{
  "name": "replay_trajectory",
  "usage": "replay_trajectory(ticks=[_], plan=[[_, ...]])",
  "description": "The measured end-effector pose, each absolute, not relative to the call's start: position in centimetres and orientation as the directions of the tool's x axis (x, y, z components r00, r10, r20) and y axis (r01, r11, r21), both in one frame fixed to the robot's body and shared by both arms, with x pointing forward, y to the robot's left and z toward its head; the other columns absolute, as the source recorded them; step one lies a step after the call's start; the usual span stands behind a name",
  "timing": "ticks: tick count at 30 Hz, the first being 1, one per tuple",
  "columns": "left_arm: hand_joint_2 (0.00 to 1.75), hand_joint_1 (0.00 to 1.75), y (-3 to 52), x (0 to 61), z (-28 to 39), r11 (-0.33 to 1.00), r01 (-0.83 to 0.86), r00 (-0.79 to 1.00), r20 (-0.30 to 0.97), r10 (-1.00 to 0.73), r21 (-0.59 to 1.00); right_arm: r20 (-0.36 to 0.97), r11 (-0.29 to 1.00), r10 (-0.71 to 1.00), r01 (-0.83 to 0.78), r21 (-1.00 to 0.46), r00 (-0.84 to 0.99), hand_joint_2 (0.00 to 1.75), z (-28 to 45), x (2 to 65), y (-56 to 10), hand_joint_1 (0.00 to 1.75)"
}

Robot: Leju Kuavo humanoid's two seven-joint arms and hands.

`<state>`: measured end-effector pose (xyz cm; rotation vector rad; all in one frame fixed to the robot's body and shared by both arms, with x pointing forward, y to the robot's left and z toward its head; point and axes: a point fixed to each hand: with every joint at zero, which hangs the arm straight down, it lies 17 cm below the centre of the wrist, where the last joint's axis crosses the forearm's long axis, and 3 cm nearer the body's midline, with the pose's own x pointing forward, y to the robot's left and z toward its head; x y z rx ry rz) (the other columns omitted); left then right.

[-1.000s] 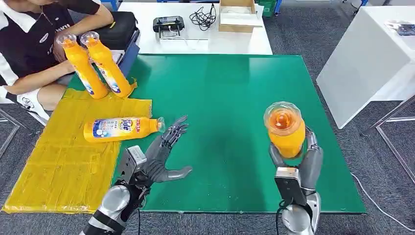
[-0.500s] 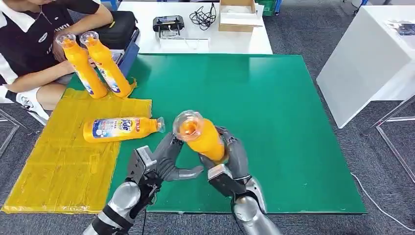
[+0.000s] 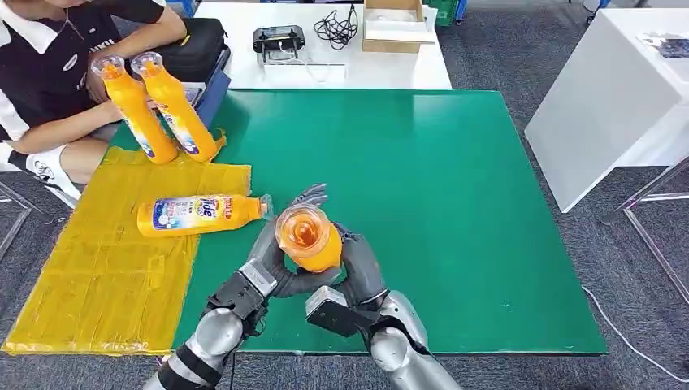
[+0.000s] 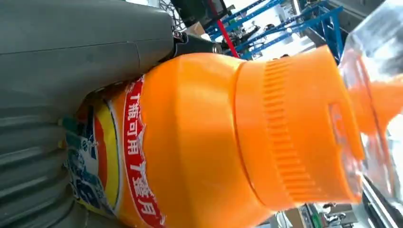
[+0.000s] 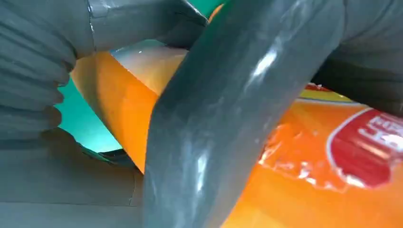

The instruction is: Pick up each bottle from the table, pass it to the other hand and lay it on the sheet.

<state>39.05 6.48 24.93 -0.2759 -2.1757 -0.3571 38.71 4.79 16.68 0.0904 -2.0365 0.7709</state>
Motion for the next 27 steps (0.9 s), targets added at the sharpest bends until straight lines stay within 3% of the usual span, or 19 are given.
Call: replay_trajectory(ticks=[3, 4, 5, 11, 17, 19, 24, 27], plan=[[1.75, 1.75, 6.6, 39.1, 24.9, 0.936, 0.325, -0.575, 0.814, 0.080, 0.137, 0.783, 0.796, 0.239, -0.345, -0.497, -0.575, 1.75, 16.6, 38.8, 4.7, 1.75], [1.75, 1.75, 6.6, 39.1, 25.0, 0.936, 0.327, -0.571, 0.816, 0.090, 0.126, 0.782, 0.797, 0.241, -0.342, -0.498, -0.576, 1.75, 16.6, 38.8, 4.6, 1.57], [1.75, 1.75, 6.7, 39.2, 25.0, 0.937, 0.330, -0.566, 0.818, 0.097, 0.117, 0.782, 0.799, 0.240, -0.340, -0.496, -0.575, 1.75, 16.6, 38.8, 4.5, 0.00], [1.75, 1.75, 7.0, 39.5, 25.3, 0.943, 0.316, -0.570, 0.816, 0.098, 0.107, 0.788, 0.827, 0.238, -0.307, -0.471, -0.567, 1.75, 16.8, 39.1, 3.6, 0.00], [1.75, 1.75, 9.2, 40.9, 26.7, 0.969, 0.198, -0.622, 0.783, 0.008, 0.148, 0.792, 0.848, 0.252, -0.267, -0.458, -0.557, 1.75, 16.6, 39.1, 1.8, 0.00], [1.75, 1.75, 9.8, 41.8, 26.6, 0.968, 0.136, -0.623, 0.778, -0.081, 0.210, 0.787, 0.865, 0.265, -0.224, -0.450, -0.557, 1.75, 16.9, 39.3, 0.6, 0.00], [1.75, 1.75, 13.7, 45.8, 25.8, 0.841, -0.129, -0.583, 0.646, -0.493, 0.525, 0.773, 0.900, 0.320, -0.078, -0.429, -0.548, 1.75, 18.0, 39.5, -4.7, 0.00], [1.75, 1.75, 16.3, 47.5, 25.8, 0.796, -0.195, -0.550, 0.608, -0.573, 0.573, 0.770, 0.909, 0.343, -0.017, -0.417, -0.537, 1.75, 18.5, 39.6, -7.6, 0.00]])
